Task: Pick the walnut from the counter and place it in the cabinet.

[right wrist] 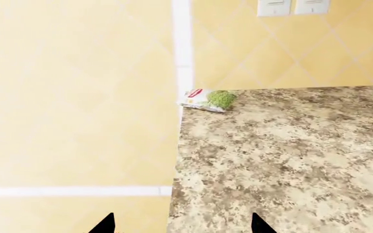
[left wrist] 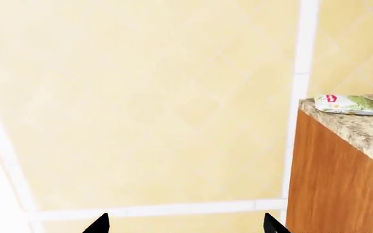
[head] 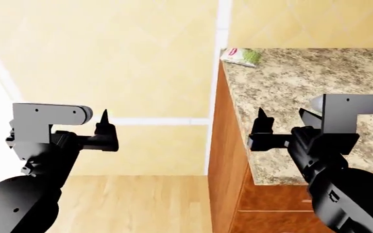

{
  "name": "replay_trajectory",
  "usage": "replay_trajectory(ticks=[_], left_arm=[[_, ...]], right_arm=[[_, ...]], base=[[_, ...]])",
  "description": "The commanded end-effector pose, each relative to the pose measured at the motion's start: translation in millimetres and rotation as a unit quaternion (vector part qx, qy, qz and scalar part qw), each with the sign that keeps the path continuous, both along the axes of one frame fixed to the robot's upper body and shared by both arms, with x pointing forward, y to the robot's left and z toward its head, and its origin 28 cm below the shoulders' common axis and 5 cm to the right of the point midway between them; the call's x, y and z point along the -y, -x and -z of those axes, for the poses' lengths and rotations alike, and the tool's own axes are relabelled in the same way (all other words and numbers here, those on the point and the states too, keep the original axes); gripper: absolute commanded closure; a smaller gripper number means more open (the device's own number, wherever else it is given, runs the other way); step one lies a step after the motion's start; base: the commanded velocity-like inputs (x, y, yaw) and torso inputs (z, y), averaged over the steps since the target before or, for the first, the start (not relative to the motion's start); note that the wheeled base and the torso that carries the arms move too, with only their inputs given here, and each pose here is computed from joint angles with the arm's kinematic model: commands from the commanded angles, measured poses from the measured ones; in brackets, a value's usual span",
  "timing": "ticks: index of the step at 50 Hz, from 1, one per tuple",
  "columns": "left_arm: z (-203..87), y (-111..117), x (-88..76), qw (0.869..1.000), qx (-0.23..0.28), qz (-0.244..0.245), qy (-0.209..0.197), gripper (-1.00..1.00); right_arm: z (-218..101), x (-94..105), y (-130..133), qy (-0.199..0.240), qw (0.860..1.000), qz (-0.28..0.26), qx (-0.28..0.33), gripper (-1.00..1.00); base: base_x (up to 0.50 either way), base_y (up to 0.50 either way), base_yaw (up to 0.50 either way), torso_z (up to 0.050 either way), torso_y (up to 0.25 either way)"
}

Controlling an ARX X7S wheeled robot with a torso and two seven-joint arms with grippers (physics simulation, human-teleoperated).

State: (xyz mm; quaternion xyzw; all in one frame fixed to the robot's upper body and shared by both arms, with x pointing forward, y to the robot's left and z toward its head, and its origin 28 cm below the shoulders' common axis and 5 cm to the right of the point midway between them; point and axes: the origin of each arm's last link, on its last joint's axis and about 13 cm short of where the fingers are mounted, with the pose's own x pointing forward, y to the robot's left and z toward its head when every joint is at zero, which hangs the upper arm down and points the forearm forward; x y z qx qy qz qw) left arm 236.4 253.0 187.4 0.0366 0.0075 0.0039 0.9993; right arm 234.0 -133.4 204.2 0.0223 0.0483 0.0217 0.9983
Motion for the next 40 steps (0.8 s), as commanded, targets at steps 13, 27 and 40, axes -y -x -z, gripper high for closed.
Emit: replay_trajectory(ticks=[13,27,40], left_arm=[[8.5,-1.3,-1.0,1.000,-0.011,0.002,0.006,-1.00],[11.9,-2.8,-0.8,1.000,-0.015,0.003,0.009,-1.00],[12.4,-1.0,-1.3,1.000,-0.013,0.002,0.011,-1.00]], right_arm=[[10.7,-6.0,0.7,-0.001,1.000,-0.019,-0.013,-1.00],[14.8,-8.2,0.1,-0.001,1.000,-0.024,-0.019,-1.00],[14.9,-9.1,2.4,-0.002,1.000,-0.025,-0.017,-1.00]], base=[[0.00,-0.50,0.00,0.000,0.000],[0.00,-0.50,0.00,0.000,0.000],[0.00,-0.50,0.00,0.000,0.000]])
